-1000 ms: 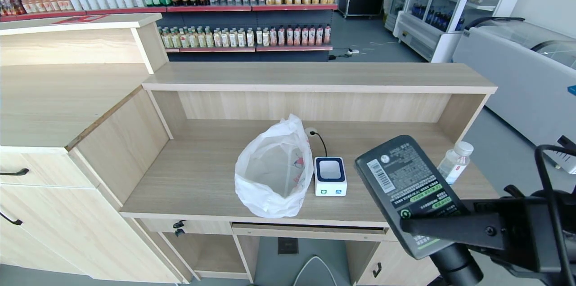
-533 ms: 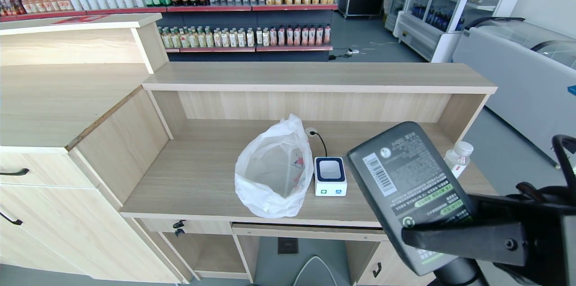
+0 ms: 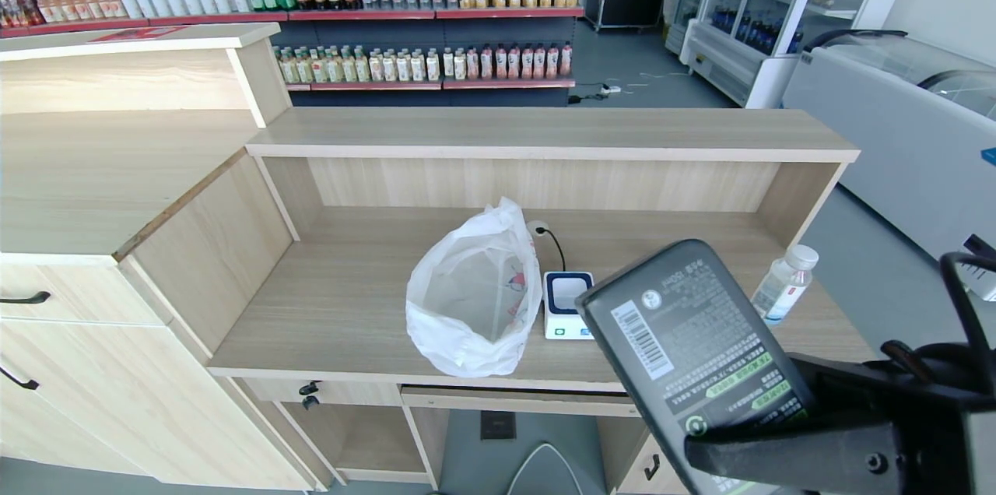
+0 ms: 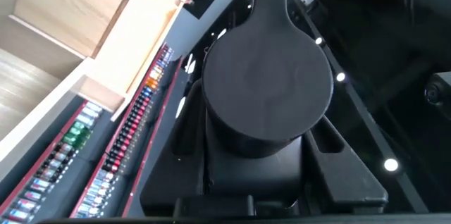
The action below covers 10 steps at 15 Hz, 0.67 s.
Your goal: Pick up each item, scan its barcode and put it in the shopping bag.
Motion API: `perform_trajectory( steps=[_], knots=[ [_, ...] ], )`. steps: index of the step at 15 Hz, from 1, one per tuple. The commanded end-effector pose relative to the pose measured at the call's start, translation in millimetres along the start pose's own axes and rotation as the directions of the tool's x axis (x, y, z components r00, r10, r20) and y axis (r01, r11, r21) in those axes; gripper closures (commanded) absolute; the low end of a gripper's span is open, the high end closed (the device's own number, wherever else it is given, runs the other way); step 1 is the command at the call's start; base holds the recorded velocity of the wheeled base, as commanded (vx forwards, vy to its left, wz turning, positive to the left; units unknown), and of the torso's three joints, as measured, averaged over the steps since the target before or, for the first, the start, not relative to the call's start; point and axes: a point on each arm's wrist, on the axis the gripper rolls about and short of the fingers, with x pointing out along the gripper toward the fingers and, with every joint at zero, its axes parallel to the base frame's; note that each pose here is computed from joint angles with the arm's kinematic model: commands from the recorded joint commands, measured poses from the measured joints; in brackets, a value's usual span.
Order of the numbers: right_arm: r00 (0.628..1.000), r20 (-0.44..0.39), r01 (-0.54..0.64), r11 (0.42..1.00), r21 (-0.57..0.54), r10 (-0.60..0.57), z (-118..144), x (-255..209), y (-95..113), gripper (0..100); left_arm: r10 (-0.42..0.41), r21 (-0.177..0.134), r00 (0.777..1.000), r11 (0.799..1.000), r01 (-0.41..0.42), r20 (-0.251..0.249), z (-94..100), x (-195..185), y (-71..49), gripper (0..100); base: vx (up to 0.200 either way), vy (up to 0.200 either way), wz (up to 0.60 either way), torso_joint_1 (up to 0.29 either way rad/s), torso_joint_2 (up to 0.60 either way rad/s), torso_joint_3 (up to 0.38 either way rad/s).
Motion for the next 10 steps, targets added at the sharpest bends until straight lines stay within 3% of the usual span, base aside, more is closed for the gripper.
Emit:
perform_trajectory(
  steps=[1, 10],
  knots=[
    [1.000, -0.001, -0.002, 1.000, 0.000, 0.002, 0.0, -0.5, 0.2, 100, 0.000, 0.000, 1.000, 1.000, 0.000, 0.000, 0.0, 0.0, 0.0, 0, 0.000, 0.000, 0.00, 0.000, 0.00, 0.000],
    [1.000, 0.005, 0.001, 1.000, 0.006, -0.001, 6.1, -6.0, -3.1, 100, 0.000, 0.000, 1.000, 1.000, 0.000, 0.000, 0.0, 0.0, 0.0, 0, 0.000, 0.000, 0.00, 0.000, 0.00, 0.000]
  ],
)
